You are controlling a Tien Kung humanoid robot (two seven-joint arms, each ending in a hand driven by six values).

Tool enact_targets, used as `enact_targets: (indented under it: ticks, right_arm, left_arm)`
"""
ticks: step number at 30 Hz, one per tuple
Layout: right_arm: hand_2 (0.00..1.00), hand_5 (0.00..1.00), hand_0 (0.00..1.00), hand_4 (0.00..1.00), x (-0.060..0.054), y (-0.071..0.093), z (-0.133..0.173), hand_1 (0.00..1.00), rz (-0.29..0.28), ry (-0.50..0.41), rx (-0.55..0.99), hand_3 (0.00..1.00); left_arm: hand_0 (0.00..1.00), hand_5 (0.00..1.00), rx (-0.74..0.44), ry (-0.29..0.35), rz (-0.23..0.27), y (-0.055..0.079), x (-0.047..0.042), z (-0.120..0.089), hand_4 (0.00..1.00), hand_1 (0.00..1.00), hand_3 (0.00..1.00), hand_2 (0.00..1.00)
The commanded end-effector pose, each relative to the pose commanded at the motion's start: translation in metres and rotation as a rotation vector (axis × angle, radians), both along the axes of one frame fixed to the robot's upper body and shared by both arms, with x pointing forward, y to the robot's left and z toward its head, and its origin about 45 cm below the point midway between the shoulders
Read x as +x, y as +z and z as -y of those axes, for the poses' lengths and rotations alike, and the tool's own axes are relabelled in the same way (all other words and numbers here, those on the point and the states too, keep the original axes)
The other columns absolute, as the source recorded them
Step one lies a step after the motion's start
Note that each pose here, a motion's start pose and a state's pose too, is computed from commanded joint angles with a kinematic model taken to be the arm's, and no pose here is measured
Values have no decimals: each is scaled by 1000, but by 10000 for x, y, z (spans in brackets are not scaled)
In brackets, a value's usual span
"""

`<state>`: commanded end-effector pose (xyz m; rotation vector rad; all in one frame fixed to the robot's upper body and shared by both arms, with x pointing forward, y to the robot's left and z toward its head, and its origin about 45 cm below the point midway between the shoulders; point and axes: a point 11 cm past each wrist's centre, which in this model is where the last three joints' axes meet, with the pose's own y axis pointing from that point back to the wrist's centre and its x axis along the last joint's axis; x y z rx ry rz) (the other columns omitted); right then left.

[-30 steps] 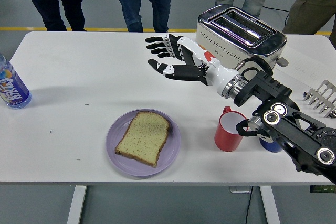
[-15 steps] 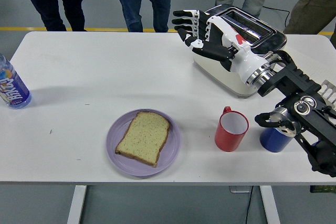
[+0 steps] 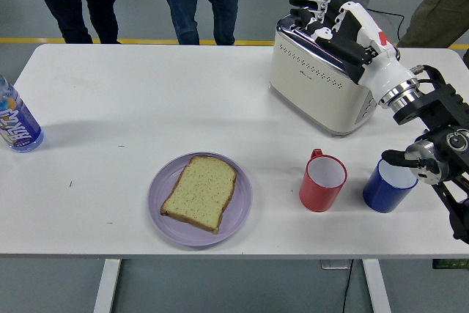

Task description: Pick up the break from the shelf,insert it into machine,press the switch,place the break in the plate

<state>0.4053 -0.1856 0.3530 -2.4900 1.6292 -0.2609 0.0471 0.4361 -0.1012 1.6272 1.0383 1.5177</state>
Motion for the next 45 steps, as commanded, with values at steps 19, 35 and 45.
enact_targets:
  ticks: [19,35,45]
  right_arm:
    - [732,252,815,541,117,-17,788,764,0,-231,74,734]
    - [733,248,812,537,109,-117,1235,761,-20,-355,124,730]
    - [731,241,810,529,49,-225,1532,758,-42,-432,157,727]
  left_arm:
    - [628,798,-4,1,10,-2,45,20,329,498,537,506]
    - [628,799,-7,1,12,-5,57,34,328,498,536,510]
    - [628,800,-9,-1,11,-9,55,43,328,497,536,509]
